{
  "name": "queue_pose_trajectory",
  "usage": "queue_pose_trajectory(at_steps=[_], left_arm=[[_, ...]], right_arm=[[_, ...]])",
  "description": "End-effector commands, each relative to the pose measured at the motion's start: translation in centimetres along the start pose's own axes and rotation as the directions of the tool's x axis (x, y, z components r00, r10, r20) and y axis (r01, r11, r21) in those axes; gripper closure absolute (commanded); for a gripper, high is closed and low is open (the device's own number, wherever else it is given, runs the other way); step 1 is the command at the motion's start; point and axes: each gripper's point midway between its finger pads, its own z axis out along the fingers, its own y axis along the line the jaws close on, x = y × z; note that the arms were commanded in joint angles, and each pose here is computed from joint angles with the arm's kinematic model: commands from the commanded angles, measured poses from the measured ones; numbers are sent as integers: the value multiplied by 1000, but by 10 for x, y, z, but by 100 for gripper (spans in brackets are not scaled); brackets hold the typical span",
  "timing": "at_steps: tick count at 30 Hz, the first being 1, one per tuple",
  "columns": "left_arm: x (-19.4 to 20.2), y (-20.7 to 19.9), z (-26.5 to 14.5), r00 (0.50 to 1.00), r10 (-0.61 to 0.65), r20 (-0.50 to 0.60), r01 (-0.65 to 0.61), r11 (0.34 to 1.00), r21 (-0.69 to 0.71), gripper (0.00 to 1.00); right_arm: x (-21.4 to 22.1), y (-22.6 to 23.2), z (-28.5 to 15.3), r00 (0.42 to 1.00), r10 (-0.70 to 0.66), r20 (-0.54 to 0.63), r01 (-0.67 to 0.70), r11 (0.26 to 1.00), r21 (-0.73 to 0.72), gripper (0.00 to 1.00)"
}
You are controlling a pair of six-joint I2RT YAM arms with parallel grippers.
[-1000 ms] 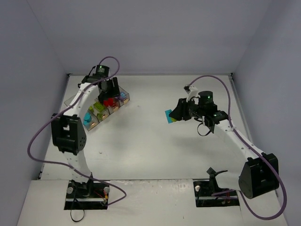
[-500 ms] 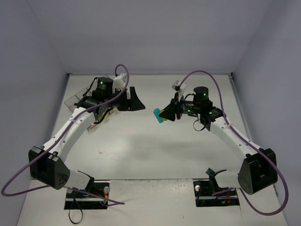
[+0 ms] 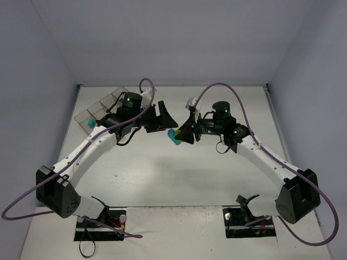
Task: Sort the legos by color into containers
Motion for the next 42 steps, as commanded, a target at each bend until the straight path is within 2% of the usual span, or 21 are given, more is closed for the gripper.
queue_pose_trajectory(at_steps=[1,7,15,17,18,20,21,24,28,29,30,32,34,36,42], left_arm=[[-14,-12,-4,999,-21,49,21,1000,-12,32],[0,-1,3,998,-61,5,61,996,-67,47],[9,-7,20,998,-63,-1,63,995,-77,50],[10,-8,25,998,-67,-3,67,995,-70,58],[11,-8,27,998,-68,-5,68,995,-70,70],[13,-7,28,998,-66,-10,65,995,-74,80],[13,-6,29,998,-68,-13,67,995,-77,89],[16,-4,30,997,-70,-18,69,994,-83,99],[17,-2,31,998,-59,-20,58,995,-84,100],[16,-2,30,998,-59,-16,57,995,-85,100],[17,-3,29,998,-56,-17,55,995,-86,100],[15,-3,28,998,-56,-8,55,995,-87,100],[12,-5,27,999,-52,-1,52,995,-84,100],[11,-5,27,999,-46,2,46,995,-85,100],[9,8,27,1000,-22,7,23,991,-128,100]], right_arm=[[-30,-6,1,993,-108,57,106,994,36,100],[-30,-8,1,991,-122,54,118,990,77,99],[-31,-11,6,990,-135,43,129,985,118,99],[-31,-11,7,990,-135,41,129,984,126,98],[-31,-12,7,990,-135,41,128,984,127,98],[-30,-14,7,990,-133,38,126,982,142,98],[-31,-14,6,990,-135,40,128,981,149,98],[-31,-16,6,990,-133,39,125,978,165,98],[-28,-17,7,993,-112,35,105,981,165,94],[-28,-17,7,993,-109,34,102,981,165,92],[-26,-17,7,994,-101,30,94,982,166,82],[-21,-19,6,996,-89,18,85,980,179,80],[-19,-19,5,996,-88,15,84,979,186,85],[-16,-20,4,996,-84,11,80,978,195,100],[-18,-18,-4,996,-81,23,74,971,226,100]])
